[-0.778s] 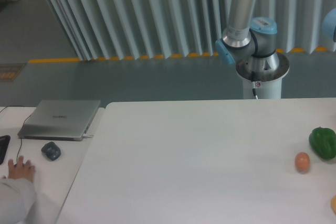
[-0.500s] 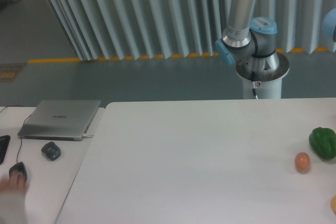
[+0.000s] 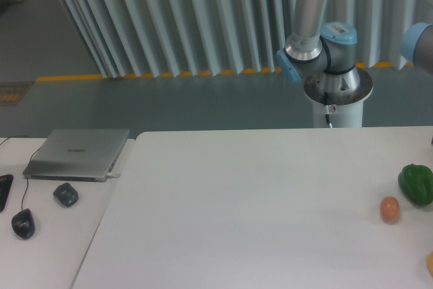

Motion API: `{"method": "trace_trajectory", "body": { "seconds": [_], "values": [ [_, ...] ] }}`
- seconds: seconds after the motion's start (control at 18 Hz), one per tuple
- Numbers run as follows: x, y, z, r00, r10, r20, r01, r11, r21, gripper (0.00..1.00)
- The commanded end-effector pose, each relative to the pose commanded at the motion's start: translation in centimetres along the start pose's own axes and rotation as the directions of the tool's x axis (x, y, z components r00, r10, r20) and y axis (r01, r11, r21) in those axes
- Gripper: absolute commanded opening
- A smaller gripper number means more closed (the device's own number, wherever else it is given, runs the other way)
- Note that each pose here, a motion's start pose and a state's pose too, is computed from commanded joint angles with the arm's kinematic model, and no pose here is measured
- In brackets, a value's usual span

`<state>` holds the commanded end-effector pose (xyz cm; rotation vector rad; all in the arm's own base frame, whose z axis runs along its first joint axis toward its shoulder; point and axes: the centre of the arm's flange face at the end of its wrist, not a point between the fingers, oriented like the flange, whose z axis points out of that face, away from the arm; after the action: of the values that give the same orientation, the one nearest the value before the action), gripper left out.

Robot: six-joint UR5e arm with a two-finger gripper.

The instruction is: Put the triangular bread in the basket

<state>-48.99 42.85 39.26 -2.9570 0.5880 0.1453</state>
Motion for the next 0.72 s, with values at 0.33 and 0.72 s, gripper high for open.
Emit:
{"method": "trace_trajectory", "body": {
  "seconds": [0.33, 0.72],
  "values": [
    [-1.5, -1.5, 0.9, 0.98, -0.194, 0.036, 0.191, 0.979, 0.077, 1.0],
    [-5.3, -1.7, 4.9, 0.976, -0.203, 0.079, 0.196, 0.977, 0.086, 1.0]
  ]
}}
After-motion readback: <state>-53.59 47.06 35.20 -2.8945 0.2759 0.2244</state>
